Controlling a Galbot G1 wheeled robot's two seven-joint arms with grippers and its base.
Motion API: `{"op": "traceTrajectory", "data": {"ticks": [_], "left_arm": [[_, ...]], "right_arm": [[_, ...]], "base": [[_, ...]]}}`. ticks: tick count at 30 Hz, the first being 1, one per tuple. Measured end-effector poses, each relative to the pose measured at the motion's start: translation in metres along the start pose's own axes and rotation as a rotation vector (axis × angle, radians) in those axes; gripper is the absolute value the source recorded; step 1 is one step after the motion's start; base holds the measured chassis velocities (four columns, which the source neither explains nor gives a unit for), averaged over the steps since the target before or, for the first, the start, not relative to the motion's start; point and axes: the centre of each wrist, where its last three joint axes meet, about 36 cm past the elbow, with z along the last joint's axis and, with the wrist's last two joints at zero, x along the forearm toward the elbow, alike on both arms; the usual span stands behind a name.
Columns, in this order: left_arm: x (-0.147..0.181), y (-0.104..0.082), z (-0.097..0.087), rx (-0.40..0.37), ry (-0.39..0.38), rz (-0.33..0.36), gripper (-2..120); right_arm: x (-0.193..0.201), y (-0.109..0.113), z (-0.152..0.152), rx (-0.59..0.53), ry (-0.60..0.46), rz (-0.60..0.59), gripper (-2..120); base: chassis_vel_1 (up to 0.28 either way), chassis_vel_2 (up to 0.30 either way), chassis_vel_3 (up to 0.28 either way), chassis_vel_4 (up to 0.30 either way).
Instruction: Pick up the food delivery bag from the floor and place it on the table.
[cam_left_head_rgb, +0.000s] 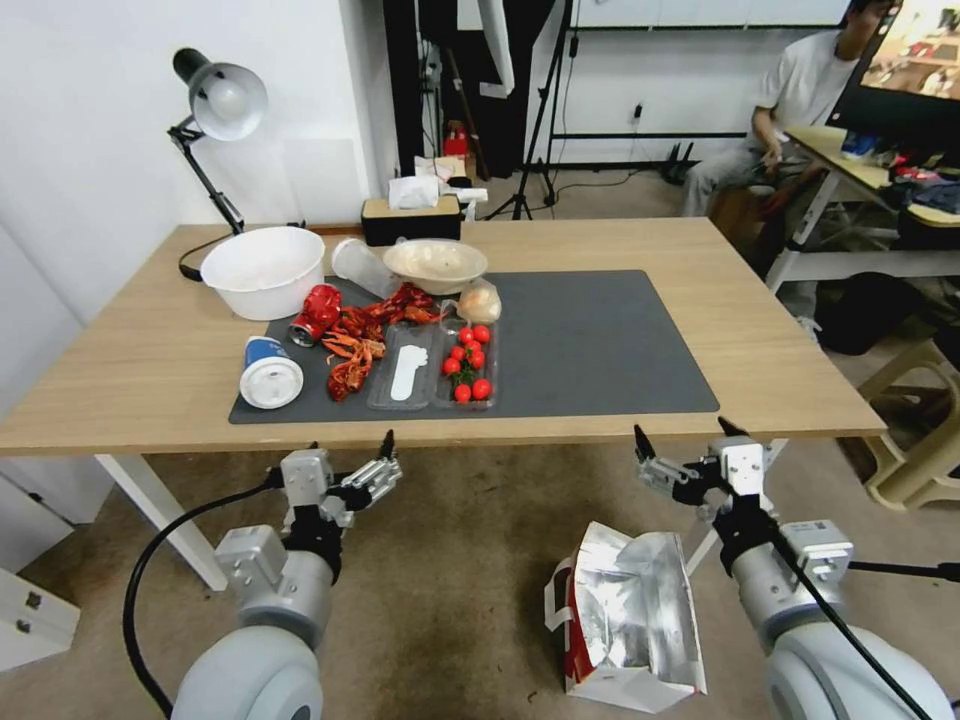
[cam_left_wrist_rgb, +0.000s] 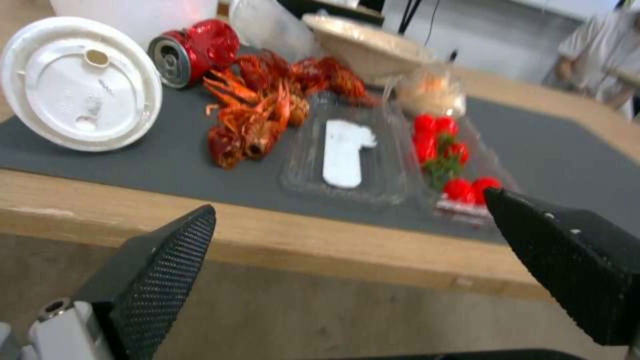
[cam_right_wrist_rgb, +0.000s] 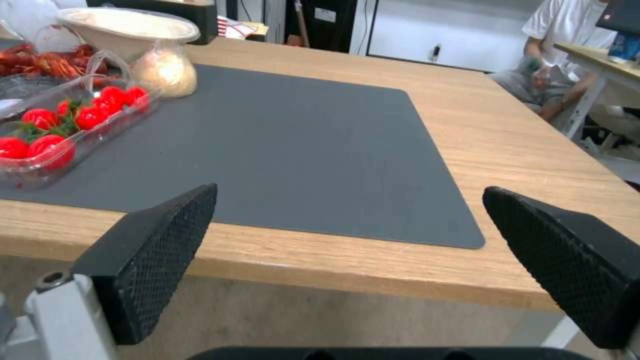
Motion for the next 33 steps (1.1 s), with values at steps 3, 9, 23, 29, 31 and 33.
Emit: {"op": "traceTrajectory", "data": {"ticks": [3, 9, 23, 29, 31, 33], "left_arm": [[0.0022, 0.0002, 0.0001, 0.016, -0.009, -0.001, 100], [0.0044, 0.001, -0.0011, 0.03, -0.012, -0.009, 100], [0.0072, 0.0016, -0.0024, 0.054, -0.032, -0.027, 100], [0.0092, 0.0011, -0.0019, 0.062, -0.033, -0.035, 100], [0.0102, 0.001, -0.0021, 0.062, -0.034, -0.039, 100], [0.0107, 0.0011, -0.0024, 0.061, -0.034, -0.041, 100]], "right_arm": [[0.0002, 0.0001, 0.0002, 0.006, -0.004, 0.002, 100], [-0.0004, 0.0006, 0.0003, 0.009, -0.012, 0.004, 100], [-0.0001, 0.0012, 0.0025, 0.02, -0.009, -0.004, 100], [-0.0004, 0.0016, 0.0026, 0.021, -0.014, -0.011, 100], [-0.0007, 0.0018, 0.0025, 0.02, -0.016, -0.014, 100], [-0.0009, 0.0018, 0.0024, 0.021, -0.019, -0.017, 100]], "base": [[0.0, 0.0, 0.0, 0.0], [0.0, 0.0, 0.0, 0.0], [0.0, 0.0, 0.0, 0.0], [0.0, 0.0, 0.0, 0.0], [0.0, 0.0, 0.0, 0.0], [0.0, 0.0, 0.0, 0.0]]}}
